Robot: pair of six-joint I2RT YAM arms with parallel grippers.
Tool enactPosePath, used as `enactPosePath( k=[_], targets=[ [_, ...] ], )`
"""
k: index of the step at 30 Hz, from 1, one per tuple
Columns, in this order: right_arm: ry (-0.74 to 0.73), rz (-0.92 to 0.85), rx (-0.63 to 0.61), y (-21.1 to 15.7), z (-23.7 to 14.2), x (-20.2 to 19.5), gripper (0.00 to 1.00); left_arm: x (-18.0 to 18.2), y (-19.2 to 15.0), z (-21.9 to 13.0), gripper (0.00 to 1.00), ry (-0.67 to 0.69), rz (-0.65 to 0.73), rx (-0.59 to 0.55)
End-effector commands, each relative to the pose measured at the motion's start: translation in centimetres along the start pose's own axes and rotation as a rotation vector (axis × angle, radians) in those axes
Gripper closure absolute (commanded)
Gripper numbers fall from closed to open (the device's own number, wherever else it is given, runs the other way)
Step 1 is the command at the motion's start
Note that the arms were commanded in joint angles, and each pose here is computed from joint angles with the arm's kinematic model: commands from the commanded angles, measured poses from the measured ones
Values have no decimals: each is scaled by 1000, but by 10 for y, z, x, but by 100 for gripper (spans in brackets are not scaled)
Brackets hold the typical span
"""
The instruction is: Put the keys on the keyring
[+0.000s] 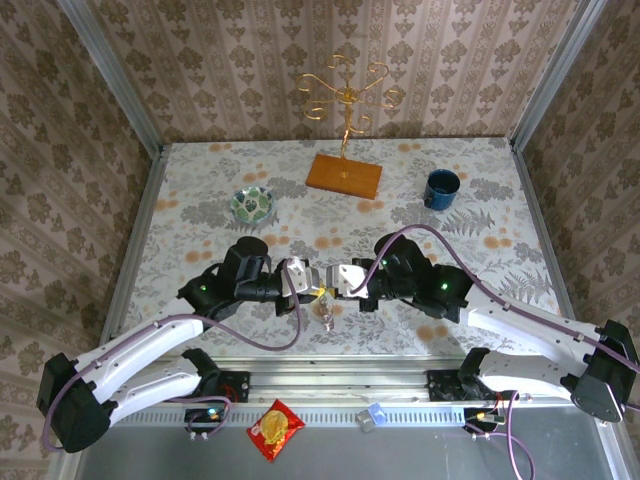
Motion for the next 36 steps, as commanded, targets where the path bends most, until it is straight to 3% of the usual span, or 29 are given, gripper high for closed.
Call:
enactPosePath(
  k=[1,12,19,22,26,32,36],
  targets=[
    [-103,-10,-29,11,0,-21,100,-6,22,-3,100,-32,58,-56],
    [-66,-84,47,-8,-12,-2,100,-4,25,-9,100,7,68,-69],
    [-91,-61,113,-21,-13,-3,100,7,15,-10,100,63,15,-6],
    [-129,84,235,-45,-8,-8,100,19,7,-15,100,141,-7,38],
    [-192,461,370,-77,3,-6,100,34,3,-24,100,230,-42,31],
    [-259,906,446,-113,26,7,100,52,4,-40,100,338,-73,-14],
    [-270,1096,484,-138,40,8,100,55,4,-43,100,355,-75,-14]
  ],
)
Point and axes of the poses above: each hand's point on the last joint's axis, 136 mm out from that joint toward the fingers, its own z axis out along the fingers, its own x axis along the line the jaws close on, y = z × x, the point moved 1 cm from there along -z, back along the fingers, and after that the axes turned 8 degrees about -z, right-handed, at the moved point
